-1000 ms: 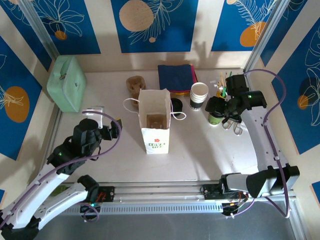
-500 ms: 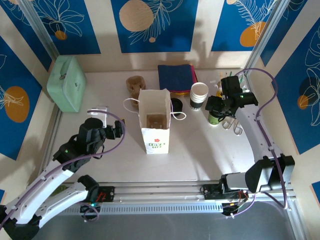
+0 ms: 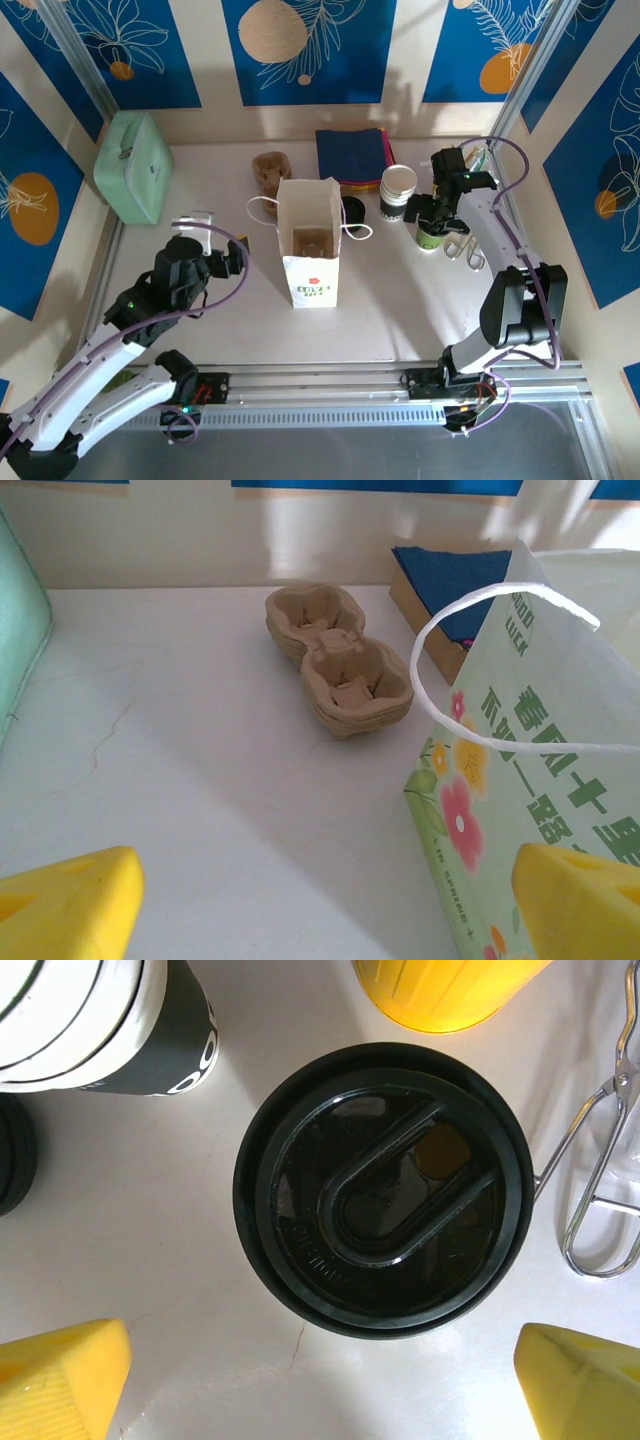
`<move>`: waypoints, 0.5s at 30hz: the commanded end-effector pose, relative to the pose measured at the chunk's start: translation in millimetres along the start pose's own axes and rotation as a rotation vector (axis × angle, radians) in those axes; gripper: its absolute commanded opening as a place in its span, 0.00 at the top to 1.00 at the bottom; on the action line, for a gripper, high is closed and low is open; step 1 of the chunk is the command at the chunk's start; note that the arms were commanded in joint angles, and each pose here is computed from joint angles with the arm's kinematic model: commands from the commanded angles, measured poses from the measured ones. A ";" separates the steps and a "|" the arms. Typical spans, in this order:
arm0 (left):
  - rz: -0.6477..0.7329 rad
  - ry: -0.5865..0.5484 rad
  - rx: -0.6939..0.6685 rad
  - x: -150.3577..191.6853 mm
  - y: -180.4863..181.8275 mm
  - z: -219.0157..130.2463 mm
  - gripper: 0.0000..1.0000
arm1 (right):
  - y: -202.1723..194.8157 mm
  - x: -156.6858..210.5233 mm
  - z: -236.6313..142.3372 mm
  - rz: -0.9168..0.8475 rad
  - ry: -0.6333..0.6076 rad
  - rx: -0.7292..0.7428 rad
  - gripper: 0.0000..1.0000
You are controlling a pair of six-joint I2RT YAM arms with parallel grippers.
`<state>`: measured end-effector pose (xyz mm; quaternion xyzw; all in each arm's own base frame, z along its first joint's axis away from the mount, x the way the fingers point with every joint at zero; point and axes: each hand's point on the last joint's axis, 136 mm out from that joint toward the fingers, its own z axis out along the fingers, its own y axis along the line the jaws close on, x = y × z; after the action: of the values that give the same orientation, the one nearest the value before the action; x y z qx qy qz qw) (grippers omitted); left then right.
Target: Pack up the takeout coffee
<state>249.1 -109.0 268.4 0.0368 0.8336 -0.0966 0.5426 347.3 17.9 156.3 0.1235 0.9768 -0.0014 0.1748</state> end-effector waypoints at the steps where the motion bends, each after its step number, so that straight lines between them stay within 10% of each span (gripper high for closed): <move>1: 0.016 -0.008 -0.011 1.4 2.4 -1.4 0.05 | 2.2 -2.9 -7.0 -0.001 0.012 -0.038 0.01; 15: 0.025 -0.017 -0.015 -3.3 0.6 1.3 0.05 | -2.5 -17.7 3.1 -0.021 0.068 -0.064 0.01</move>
<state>250.1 -108.4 267.4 0.0397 0.8341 -0.0897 0.5428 364.6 8.0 157.7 0.1199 0.9797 0.0214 0.1595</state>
